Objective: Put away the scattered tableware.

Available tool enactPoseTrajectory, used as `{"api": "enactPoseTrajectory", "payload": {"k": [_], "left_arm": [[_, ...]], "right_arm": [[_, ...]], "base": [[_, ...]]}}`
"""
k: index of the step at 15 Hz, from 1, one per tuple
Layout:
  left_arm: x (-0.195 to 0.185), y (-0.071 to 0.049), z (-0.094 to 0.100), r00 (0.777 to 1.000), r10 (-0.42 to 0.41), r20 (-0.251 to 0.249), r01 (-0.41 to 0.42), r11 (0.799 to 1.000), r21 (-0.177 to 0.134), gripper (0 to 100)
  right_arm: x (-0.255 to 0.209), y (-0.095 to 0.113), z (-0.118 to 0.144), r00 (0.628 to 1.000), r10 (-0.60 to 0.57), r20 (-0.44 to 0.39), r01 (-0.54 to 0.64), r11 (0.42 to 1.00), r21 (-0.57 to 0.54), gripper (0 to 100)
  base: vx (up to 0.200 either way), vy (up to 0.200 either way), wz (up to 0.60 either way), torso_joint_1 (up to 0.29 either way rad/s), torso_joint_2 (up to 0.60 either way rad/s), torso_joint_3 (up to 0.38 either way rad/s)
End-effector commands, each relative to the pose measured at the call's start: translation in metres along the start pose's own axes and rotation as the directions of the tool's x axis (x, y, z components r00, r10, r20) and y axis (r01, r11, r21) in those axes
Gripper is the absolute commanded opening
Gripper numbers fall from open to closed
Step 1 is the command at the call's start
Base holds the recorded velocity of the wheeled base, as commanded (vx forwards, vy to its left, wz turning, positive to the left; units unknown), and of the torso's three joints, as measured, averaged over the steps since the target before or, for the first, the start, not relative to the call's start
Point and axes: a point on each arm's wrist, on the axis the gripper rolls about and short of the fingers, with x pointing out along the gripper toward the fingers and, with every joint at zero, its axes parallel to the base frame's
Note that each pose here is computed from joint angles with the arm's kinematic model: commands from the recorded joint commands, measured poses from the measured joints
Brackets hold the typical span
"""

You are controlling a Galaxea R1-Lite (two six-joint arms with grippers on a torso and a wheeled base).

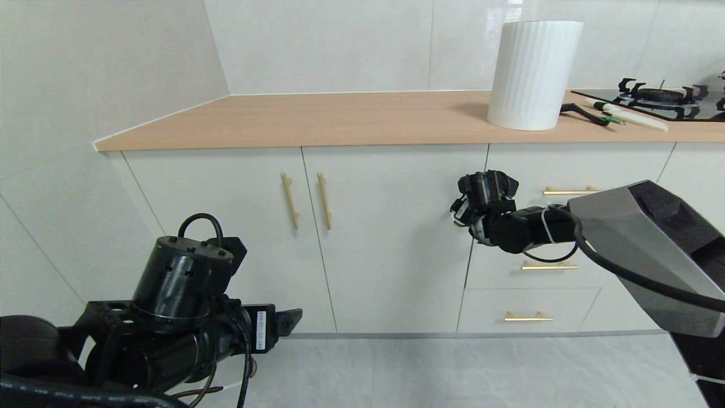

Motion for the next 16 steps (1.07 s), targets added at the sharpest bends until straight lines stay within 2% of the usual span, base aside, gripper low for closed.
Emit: {"api": "enactPoseTrajectory", "payload": {"k": [1,4,5,6,7,8,9,10,11,12,13,14,16], "left_arm": [[-0.001,0.0,0.0,1.0,-0.001,0.003,0.001,1.0,-0.002,100],[-0.007,0.001,0.003,1.0,-0.009,0.026,0.009,1.0,-0.005,100],[-0.013,0.002,0.006,0.999,-0.019,0.051,0.019,1.0,-0.009,100],[-0.019,0.004,0.007,0.998,-0.025,0.062,0.025,1.0,0.004,100],[-0.023,0.007,0.0,0.998,-0.01,0.057,0.005,0.996,0.088,100],[-0.028,0.013,-0.005,0.997,0.027,0.074,-0.038,0.989,0.144,100],[-0.035,0.015,-0.003,0.991,0.063,0.116,-0.081,0.985,0.153,100],[-0.045,0.019,0.0,0.982,0.089,0.168,-0.112,0.985,0.13,100],[-0.052,0.021,0.002,0.977,0.092,0.194,-0.116,0.986,0.117,100],[-0.065,0.027,-0.001,0.97,0.085,0.229,-0.11,0.989,0.101,100],[-0.082,0.036,-0.007,0.96,0.074,0.269,-0.106,0.989,0.106,100],[-0.091,0.042,-0.014,0.957,0.075,0.279,-0.112,0.987,0.119,100],[-0.109,0.063,-0.04,0.949,0.093,0.301,-0.129,0.986,0.104,100]], "right_arm": [[-0.028,0.006,0.009,0.999,0.034,-0.024,-0.034,0.999,-0.013,100],[-0.067,0.004,0.026,0.998,0.055,-0.026,-0.056,0.998,-0.015,100],[-0.094,-0.003,0.046,0.998,0.068,-0.013,-0.068,0.998,-0.002,100],[-0.123,-0.012,0.066,0.996,0.085,0.004,-0.085,0.996,0.013,100],[-0.153,-0.025,0.084,0.995,0.094,0.028,-0.095,0.995,0.02,100],[-0.183,-0.041,0.096,0.994,0.093,0.051,-0.095,0.995,0.027,100],[-0.209,-0.064,0.1,0.995,0.084,0.057,-0.085,0.996,0.014,100],[-0.238,-0.09,0.104,0.994,0.085,0.064,-0.085,0.996,-0.005,100],[-0.255,-0.106,0.105,0.994,0.087,0.072,-0.086,0.996,-0.016,100],[-0.282,-0.133,0.106,0.991,0.096,0.094,-0.092,0.995,-0.036,100],[-0.312,-0.171,0.11,0.984,0.084,0.157,-0.073,0.995,-0.072,100],[-0.327,-0.195,0.106,0.98,0.057,0.191,-0.037,0.993,-0.108,100],[-0.363,-0.245,0.094,0.953,0.02,0.301,0.037,0.983,-0.182,100]], "base": [[0.0,0.0,0.0,0.0,0.0,0.0],[0.0,0.0,0.0,0.0,0.0,0.0],[0.0,0.0,0.0,0.0,0.0,0.0],[0.0,0.0,0.0,0.0,0.0,0.0],[0.0,0.0,0.0,0.0,0.0,0.0],[0.0,0.0,0.0,0.0,0.0,0.0],[0.0,0.0,0.0,0.0,0.0,0.0],[0.0,0.0,0.0,0.0,0.0,0.0],[0.0,0.0,0.0,0.0,0.0,0.0],[0.0,0.0,0.0,0.0,0.0,0.0],[0.0,0.0,0.0,0.0,0.0,0.0],[0.0,0.0,0.0,0.0,0.0,0.0],[0.0,0.0,0.0,0.0,0.0,0.0]]}}
